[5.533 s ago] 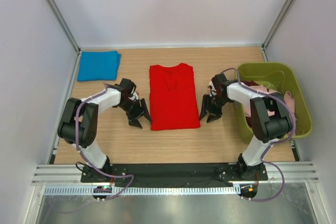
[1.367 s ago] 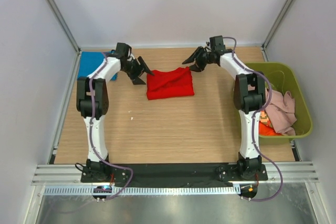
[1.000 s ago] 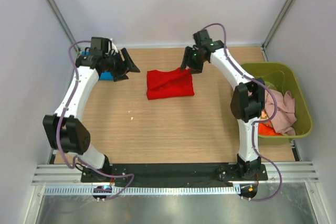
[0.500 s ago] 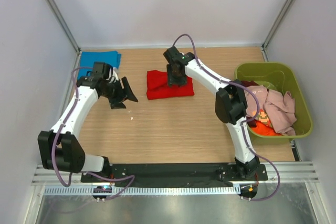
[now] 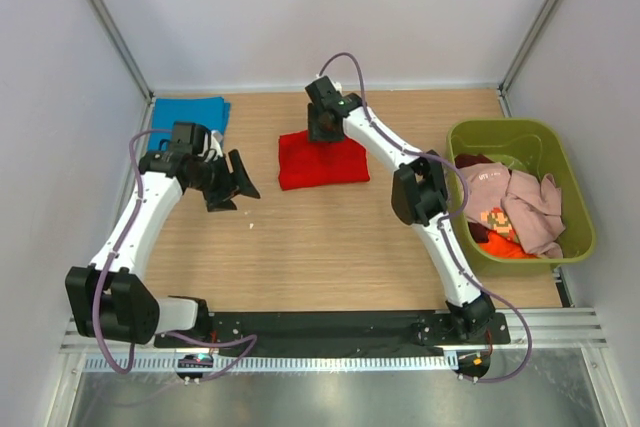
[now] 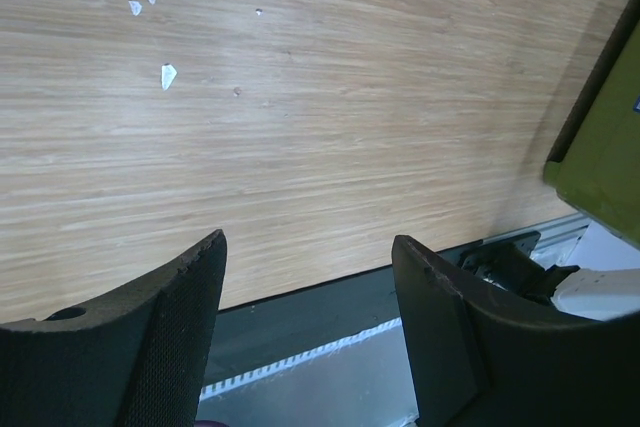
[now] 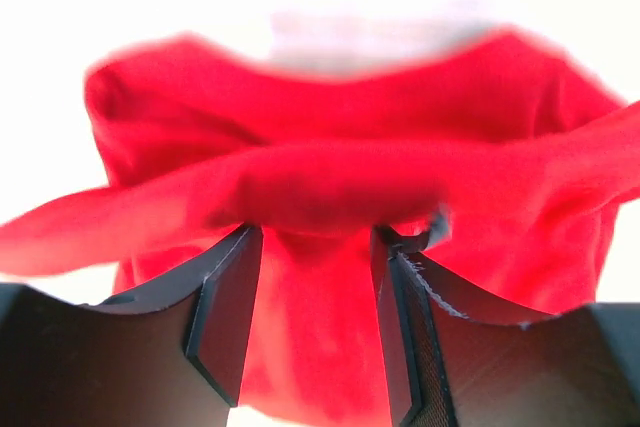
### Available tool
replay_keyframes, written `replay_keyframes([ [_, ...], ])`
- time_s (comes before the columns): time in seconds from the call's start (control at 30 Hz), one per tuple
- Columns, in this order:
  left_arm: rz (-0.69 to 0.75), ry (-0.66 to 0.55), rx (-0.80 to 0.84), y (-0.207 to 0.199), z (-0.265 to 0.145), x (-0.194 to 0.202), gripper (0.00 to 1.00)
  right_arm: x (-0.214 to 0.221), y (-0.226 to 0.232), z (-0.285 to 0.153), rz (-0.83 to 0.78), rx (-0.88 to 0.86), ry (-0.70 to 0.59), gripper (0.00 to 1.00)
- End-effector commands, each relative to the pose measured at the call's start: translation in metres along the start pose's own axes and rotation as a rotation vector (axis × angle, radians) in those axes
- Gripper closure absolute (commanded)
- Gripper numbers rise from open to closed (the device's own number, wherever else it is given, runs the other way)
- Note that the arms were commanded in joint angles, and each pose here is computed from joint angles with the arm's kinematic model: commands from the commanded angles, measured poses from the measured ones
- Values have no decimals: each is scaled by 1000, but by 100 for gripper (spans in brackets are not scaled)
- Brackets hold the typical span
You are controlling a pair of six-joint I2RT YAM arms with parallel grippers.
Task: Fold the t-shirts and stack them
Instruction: Fold the tshirt
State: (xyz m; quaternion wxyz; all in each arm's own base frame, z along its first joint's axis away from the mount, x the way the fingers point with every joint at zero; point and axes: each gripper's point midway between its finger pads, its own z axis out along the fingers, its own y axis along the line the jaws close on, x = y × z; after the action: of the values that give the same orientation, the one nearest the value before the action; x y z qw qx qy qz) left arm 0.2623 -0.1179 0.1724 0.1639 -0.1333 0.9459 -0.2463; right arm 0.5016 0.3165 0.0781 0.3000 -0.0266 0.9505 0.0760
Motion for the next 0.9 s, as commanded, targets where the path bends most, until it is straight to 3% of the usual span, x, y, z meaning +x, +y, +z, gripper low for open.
replay_keyframes([
  [0.0,2,-9,4,1,-5,6,32,-51,-1,8,83,-70,-142,46],
  [0.13,0,-17,76,-10,2,0,31,-81,1,10,156,-175,-186,42],
  [0.3,-72,-46,255,-45,20,-19,30,-107,6,-52,172,-271,-212,39],
  [0.4,-90,-55,329,-66,39,-42,34,-84,-8,-61,221,-311,-106,39],
  [0.43,-82,-69,359,-77,38,-53,35,-89,-9,-81,261,-345,-108,39],
  [0.47,-71,-96,403,-88,41,-67,38,-67,-3,-76,272,-426,-27,39],
  [0.53,-94,-90,454,-109,51,-89,43,-55,1,-82,279,-503,18,43],
  [0.67,-151,-96,539,-140,78,-132,55,-26,9,-78,296,-615,127,62],
  [0.7,-171,-76,549,-141,104,-141,57,-19,11,-77,311,-656,160,75],
  [0.73,-201,-58,566,-146,113,-146,61,-8,2,-65,340,-655,178,81],
  [0.8,-201,-69,605,-160,127,-164,64,4,-2,-58,394,-688,206,89],
  [0.87,-283,-40,567,-142,171,-169,67,22,-14,-39,447,-719,243,95],
])
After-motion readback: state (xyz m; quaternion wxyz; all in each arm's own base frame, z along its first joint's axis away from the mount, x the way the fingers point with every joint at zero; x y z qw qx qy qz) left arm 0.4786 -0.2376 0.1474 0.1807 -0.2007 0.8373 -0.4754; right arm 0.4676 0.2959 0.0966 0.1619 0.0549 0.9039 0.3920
